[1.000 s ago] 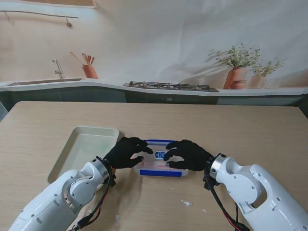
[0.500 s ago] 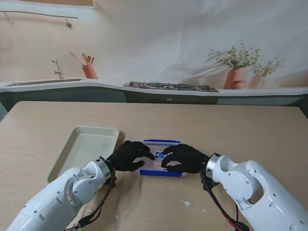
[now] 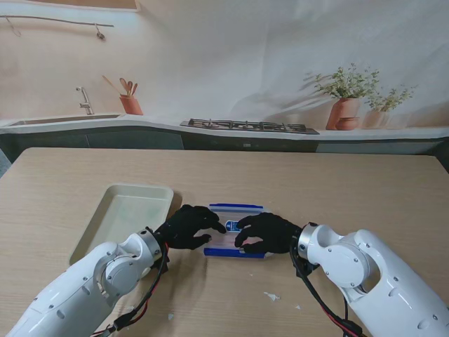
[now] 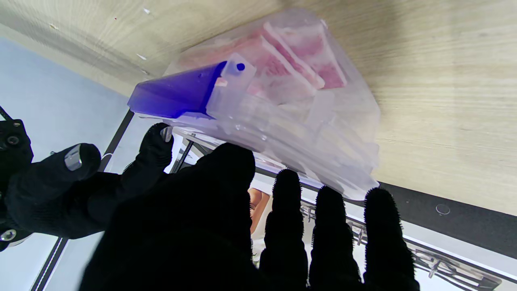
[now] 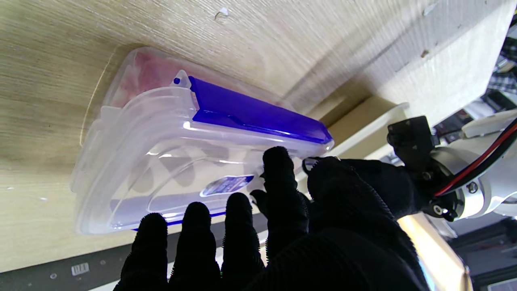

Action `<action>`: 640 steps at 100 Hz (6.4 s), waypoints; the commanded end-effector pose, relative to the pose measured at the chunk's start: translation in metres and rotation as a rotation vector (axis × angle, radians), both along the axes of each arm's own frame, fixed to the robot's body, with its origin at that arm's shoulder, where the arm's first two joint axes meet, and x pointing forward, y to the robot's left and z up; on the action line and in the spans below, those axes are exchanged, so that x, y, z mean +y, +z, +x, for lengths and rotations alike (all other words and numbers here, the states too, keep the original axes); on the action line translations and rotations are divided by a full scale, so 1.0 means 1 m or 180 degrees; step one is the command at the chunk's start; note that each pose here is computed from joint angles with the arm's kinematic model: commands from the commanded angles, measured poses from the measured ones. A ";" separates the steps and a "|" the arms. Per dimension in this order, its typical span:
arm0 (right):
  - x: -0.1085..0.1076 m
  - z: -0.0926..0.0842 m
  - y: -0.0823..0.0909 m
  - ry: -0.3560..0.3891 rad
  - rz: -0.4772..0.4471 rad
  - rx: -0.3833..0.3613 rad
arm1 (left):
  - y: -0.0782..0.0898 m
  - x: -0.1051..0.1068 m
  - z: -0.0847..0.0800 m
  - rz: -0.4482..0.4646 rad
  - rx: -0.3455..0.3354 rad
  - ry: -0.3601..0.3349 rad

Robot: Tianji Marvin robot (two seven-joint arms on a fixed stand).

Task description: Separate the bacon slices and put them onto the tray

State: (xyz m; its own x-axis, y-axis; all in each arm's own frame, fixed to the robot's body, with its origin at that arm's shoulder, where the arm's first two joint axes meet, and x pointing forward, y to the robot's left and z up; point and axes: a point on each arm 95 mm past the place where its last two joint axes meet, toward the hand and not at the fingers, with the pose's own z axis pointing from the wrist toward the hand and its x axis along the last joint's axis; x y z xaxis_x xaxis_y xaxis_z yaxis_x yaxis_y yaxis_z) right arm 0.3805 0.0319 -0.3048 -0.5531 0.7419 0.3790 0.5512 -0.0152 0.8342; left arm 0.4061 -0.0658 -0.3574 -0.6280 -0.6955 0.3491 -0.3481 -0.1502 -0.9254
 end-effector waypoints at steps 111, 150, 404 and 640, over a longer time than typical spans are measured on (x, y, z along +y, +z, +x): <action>0.009 -0.006 -0.006 0.0260 -0.0199 0.0455 | -0.015 -0.001 -0.007 0.0165 0.0218 -0.0014; 0.011 -0.007 -0.006 0.0330 -0.0247 0.0498 | -0.016 0.000 -0.007 0.0201 0.0255 0.0012; 0.003 0.072 -0.045 -0.0895 -0.0009 -0.0669 | -0.029 0.005 -0.017 0.0398 0.0320 0.0027; -0.063 0.018 -0.007 -0.1222 0.0066 -0.1030 | 0.017 0.045 -0.009 0.0098 -0.0223 0.0970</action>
State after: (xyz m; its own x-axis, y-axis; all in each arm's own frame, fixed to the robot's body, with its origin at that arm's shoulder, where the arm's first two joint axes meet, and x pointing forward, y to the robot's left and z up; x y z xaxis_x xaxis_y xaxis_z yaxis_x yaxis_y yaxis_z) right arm 0.4006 -0.0343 -0.3080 -0.3395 0.9034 0.2619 0.1858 -0.2086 0.9602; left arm 0.3985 -0.0147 -0.3370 -0.4061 -0.8683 0.2848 -0.2001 -0.2196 -0.9549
